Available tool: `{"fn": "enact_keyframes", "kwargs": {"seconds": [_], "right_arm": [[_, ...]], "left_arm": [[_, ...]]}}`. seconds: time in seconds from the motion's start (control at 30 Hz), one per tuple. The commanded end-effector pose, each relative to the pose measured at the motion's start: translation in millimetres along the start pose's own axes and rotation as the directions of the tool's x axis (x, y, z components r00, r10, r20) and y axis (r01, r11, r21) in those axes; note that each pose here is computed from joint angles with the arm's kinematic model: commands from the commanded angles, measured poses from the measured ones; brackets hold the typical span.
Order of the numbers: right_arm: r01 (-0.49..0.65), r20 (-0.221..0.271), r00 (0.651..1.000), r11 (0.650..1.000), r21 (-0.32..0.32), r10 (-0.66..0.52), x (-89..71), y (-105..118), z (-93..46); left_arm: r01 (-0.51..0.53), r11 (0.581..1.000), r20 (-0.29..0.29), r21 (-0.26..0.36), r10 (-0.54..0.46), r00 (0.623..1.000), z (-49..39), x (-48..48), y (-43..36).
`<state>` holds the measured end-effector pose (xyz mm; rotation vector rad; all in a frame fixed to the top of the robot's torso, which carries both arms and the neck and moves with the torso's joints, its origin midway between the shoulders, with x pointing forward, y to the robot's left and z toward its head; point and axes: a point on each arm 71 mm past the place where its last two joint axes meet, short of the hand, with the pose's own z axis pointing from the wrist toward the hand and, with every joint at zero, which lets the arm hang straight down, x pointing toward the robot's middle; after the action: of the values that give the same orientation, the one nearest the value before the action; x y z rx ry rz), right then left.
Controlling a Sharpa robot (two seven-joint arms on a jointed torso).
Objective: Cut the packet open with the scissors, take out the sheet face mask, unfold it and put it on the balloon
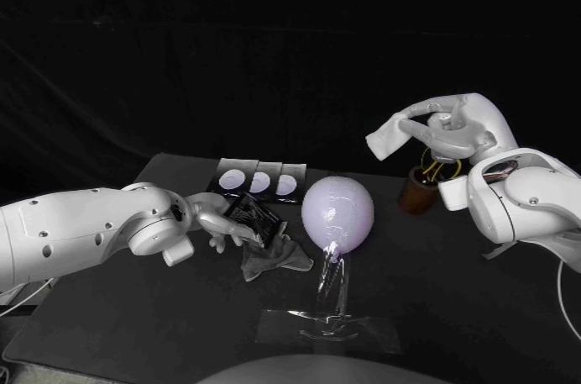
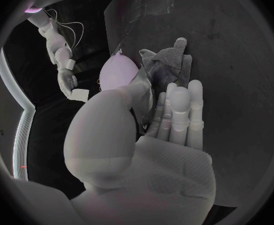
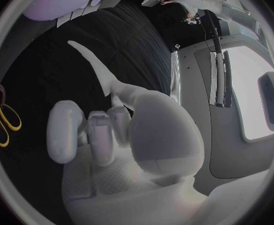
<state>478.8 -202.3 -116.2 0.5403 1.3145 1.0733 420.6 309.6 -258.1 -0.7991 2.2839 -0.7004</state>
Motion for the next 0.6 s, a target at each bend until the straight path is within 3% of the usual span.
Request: {"fn": "enact_keyframes", "kwargs": {"seconds": [0.03,0.4,0.6], "right_arm": [[0.0,-0.015,1.0,1.0,-0.007,0.0,1.2,0.6,0.3],[0.002,-0.016,1.0,1.0,-0.002,-0.002,0.3,-1.0,-0.9],[0.003,-0.017,1.0,1.0,0.003,-0.003,0.2,-2.6,-1.2]], "left_arm": [[-0.014,0.999,0.007,-0.032,0.014,1.0,-0.1,0.4,1.3],[-0.028,0.997,-0.012,-0.068,0.027,1.0,-11.4,-13.7,18.4],[-0.054,0.992,-0.031,-0.111,0.051,0.998,-20.8,-29.8,30.4]]}}
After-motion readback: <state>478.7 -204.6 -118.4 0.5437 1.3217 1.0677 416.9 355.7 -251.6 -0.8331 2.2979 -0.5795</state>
